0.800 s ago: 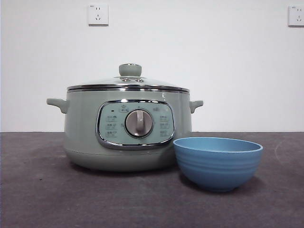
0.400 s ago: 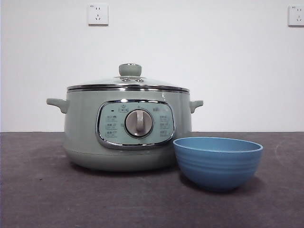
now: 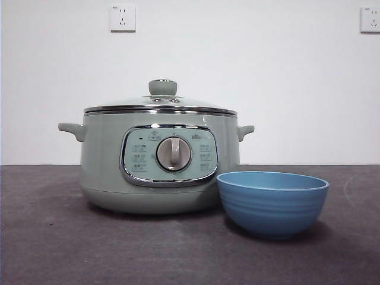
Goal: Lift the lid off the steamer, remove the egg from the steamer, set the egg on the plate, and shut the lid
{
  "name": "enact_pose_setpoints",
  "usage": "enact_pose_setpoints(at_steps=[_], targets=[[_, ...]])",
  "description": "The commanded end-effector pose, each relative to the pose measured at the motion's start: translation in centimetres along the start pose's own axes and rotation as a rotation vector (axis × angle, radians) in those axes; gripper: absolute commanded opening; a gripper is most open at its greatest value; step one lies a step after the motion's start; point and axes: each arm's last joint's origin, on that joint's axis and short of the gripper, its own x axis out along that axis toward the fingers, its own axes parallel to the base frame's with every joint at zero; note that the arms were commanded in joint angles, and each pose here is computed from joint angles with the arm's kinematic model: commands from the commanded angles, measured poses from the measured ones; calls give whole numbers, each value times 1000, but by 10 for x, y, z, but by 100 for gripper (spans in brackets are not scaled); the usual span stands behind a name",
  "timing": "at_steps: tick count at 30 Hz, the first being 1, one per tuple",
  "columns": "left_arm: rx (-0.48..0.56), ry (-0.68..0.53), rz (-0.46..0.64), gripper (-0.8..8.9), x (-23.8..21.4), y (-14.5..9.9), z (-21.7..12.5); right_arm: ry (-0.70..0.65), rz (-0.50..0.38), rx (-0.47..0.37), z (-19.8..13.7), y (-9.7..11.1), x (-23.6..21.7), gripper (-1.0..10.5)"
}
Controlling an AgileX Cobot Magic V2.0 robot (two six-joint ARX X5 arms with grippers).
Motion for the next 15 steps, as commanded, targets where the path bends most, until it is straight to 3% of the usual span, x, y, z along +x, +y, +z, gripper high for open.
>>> enact_pose_setpoints(at_steps=[1, 15], targets=[[-4, 7, 4, -3, 1, 1, -4, 4, -29, 120, -22, -1, 2, 2], [-4, 7, 4, -3, 1, 1, -4, 257, -50, 123, -55, -2, 0, 2]])
